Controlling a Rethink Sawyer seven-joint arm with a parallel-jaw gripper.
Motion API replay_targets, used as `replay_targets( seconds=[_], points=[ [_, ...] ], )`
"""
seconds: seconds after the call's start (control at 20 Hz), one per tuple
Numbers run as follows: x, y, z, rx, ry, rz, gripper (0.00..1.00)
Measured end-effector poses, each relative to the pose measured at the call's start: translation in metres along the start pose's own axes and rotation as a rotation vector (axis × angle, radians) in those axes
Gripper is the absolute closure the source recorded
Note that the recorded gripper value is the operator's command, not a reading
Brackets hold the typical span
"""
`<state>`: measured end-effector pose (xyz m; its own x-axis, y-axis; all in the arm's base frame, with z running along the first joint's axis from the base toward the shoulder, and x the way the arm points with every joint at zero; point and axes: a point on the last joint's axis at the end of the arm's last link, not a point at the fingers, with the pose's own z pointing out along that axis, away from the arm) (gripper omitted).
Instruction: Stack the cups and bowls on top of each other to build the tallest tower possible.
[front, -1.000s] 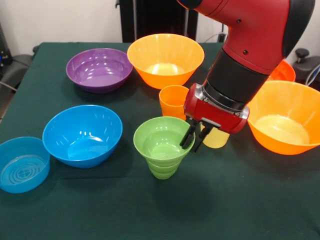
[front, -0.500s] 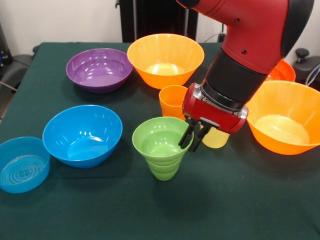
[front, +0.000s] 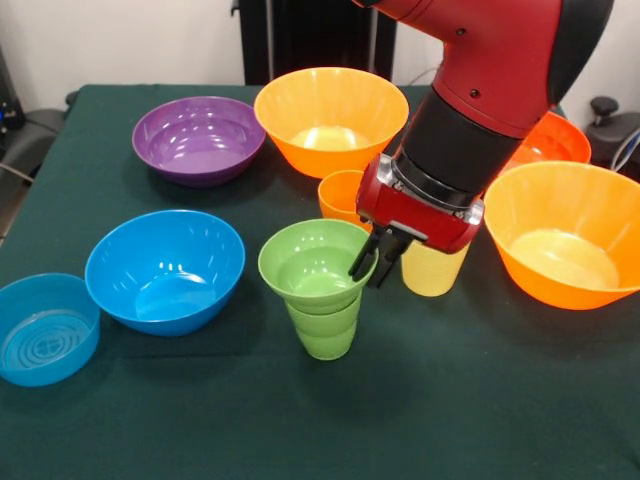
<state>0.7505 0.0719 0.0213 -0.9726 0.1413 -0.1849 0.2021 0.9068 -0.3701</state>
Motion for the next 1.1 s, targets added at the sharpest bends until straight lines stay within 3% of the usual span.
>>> replay_targets(
  seconds=[0.35, 0.4, 1.1],
  points=[
    [0.009, -0.0071, -0.0023, 0.005, 0.02, 0.008, 1.0],
    [0.0094, -0.0083, -0.0035, 0.005, 0.021, 0.01, 0.0],
    [0.0094, -0.0083, -0.0036, 0.005, 0.021, 0.01, 0.0]
  ],
)
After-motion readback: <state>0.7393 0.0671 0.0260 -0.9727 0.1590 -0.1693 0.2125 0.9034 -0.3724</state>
